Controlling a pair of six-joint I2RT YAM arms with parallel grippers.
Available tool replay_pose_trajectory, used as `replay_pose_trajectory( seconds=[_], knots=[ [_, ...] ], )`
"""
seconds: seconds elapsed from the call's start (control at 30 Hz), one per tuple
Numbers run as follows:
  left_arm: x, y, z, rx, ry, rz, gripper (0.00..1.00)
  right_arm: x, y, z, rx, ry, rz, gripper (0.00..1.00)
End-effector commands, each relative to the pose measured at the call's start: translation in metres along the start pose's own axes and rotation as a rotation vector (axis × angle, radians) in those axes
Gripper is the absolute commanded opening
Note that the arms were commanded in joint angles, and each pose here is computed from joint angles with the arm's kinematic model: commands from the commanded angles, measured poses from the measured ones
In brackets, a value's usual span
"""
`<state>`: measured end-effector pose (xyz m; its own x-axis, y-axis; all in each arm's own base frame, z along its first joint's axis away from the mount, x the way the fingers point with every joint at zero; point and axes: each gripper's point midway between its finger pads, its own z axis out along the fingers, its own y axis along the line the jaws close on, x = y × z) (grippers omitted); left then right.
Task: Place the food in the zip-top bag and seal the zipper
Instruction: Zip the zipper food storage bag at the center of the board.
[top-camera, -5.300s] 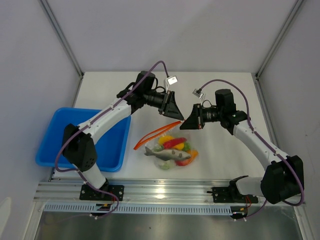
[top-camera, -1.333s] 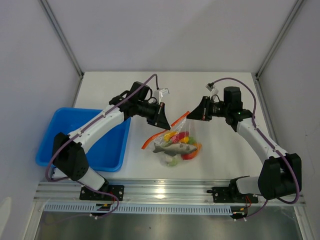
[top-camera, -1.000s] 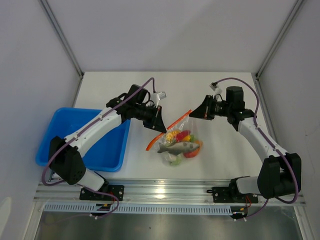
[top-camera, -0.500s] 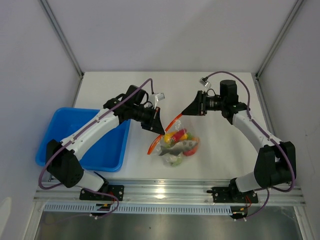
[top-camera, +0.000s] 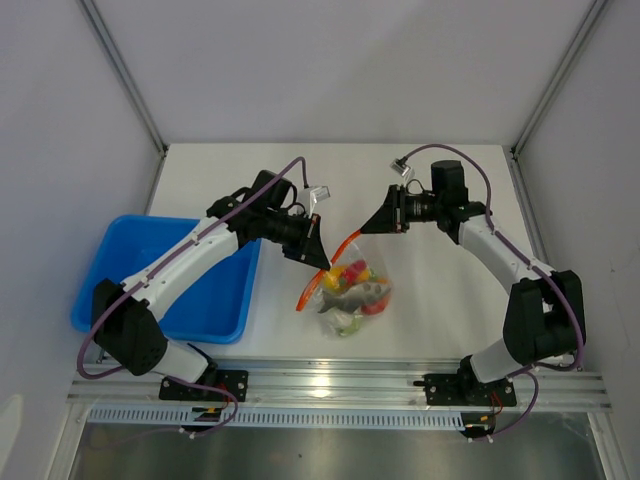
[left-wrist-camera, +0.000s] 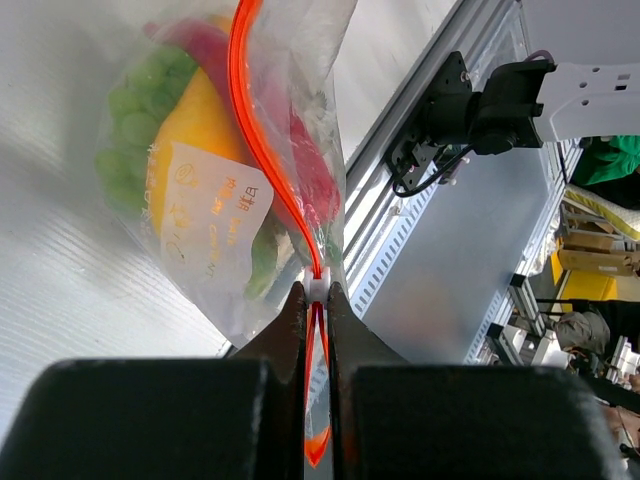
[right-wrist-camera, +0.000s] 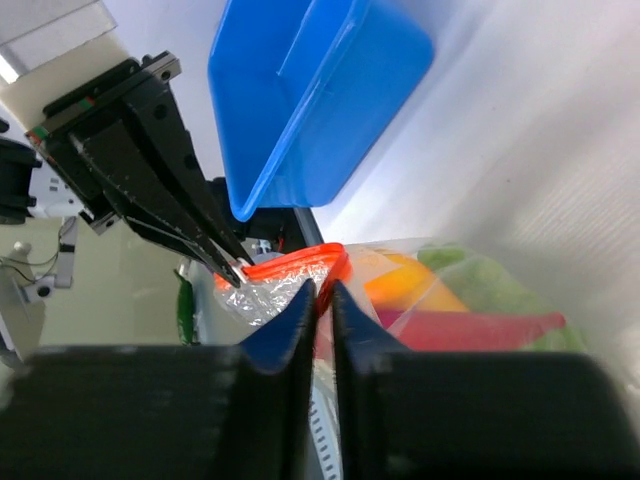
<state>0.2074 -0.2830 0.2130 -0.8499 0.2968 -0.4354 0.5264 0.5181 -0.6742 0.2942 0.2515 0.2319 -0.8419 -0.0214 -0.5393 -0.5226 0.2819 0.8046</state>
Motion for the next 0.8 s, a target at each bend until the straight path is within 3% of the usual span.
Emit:
replay_pose_trajectory(
  seconds=[0.0, 0.07, 0.77],
  knots=[
    [-0.009, -0.019, -0.012, 0.051, -0.044, 0.049, 0.00, -0.013, 0.000, 0.000, 0.031, -0.017, -0.039, 0.09],
    [-0.007, -0.018, -0.012, 0.049, -0.038, 0.042, 0.01, -0.016, -0.006, -0.001, 0.065, -0.033, -0.033, 0.00],
    [0.007, -0.003, -0.014, -0.039, -0.008, -0.025, 0.01, -0.047, -0.095, -0.071, 0.494, -0.257, 0.135, 0.00]
  ],
)
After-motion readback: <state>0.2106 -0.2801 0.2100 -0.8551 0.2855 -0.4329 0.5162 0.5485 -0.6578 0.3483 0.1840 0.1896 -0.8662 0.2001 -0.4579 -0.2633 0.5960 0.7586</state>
